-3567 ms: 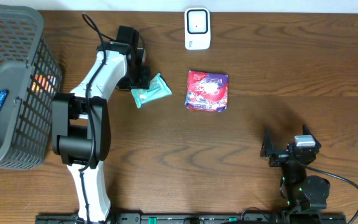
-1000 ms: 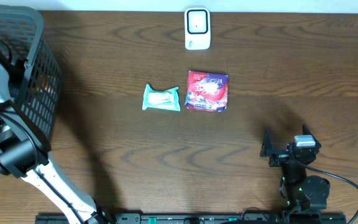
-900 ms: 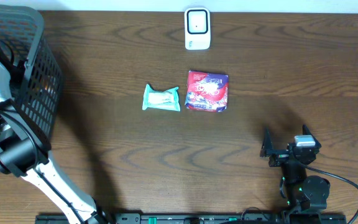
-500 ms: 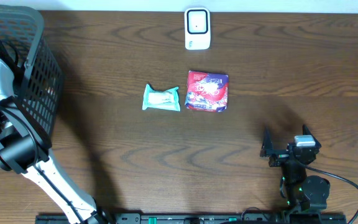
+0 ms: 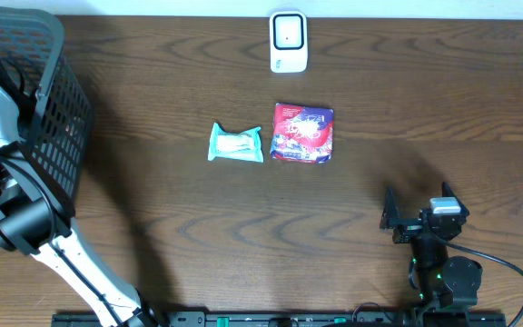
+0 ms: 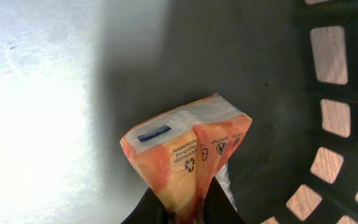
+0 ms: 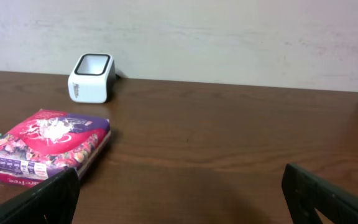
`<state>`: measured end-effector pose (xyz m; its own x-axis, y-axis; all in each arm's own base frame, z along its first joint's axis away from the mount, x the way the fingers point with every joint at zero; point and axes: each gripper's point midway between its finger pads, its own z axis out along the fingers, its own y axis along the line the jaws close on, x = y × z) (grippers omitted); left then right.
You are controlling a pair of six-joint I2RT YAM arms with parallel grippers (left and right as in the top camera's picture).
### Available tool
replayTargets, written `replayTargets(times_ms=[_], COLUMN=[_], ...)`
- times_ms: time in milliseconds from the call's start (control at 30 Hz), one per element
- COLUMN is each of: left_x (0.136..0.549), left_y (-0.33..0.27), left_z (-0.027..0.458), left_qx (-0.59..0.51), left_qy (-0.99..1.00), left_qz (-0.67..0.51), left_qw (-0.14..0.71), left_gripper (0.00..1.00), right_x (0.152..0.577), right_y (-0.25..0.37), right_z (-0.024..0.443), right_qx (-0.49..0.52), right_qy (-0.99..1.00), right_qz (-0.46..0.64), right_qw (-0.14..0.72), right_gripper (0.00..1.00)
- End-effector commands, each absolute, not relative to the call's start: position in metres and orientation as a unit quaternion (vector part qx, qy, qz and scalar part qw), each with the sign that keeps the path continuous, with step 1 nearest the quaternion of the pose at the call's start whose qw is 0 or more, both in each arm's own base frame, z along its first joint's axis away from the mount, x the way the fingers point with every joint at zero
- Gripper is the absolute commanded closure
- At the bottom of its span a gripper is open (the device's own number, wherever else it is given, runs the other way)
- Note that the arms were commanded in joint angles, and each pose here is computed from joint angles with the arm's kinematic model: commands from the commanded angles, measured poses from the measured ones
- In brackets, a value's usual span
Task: Scan the item barcode
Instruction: 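Reach the left gripper into the basket and grasp the small orange box, then carry the orange box past the scanner and place it right of the bag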
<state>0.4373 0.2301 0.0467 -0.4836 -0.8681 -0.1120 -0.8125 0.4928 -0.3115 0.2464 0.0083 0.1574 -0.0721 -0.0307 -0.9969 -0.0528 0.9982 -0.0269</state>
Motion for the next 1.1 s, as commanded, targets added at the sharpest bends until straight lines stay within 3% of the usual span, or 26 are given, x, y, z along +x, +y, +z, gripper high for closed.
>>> replayTargets(times_ms=[0, 300, 400, 533, 767, 1067], left_x=[0.428, 0.41, 0.416, 0.435, 0.458, 0.451], left_y=[0.248, 0.239, 0.199, 0.109, -0.065, -0.241], left_z=[0.093, 0.278, 0.332, 0.384, 0.365, 0.267], left_qx=[-0.49, -0.475, -0.438, -0.31, -0.145, -0.015], left_qy=[0.85, 0.793, 0.775, 0.785, 0.843, 0.907], left_qz=[-0.087, -0.089, -0.167, -0.282, -0.341, -0.297], left_qw=[0.175, 0.372, 0.424, 0.456, 0.39, 0.296], left_gripper=[0.93, 0.93, 0.93, 0.93, 0.93, 0.92], right_x=[0.246, 0.246, 0.246, 0.246, 0.246, 0.246], right_y=[0.009, 0.009, 0.009, 0.009, 0.009, 0.009], right_z=[0.156, 0.156, 0.156, 0.156, 0.156, 0.156], right_qx=[-0.033, -0.033, -0.033, -0.033, -0.033, -0.033], right_qy=[0.733, 0.733, 0.733, 0.733, 0.733, 0.733], right_qz=[0.007, 0.007, 0.007, 0.007, 0.007, 0.007], right_qw=[0.679, 0.679, 0.679, 0.679, 0.679, 0.679], right_gripper=[0.01, 0.01, 0.01, 0.01, 0.01, 0.01])
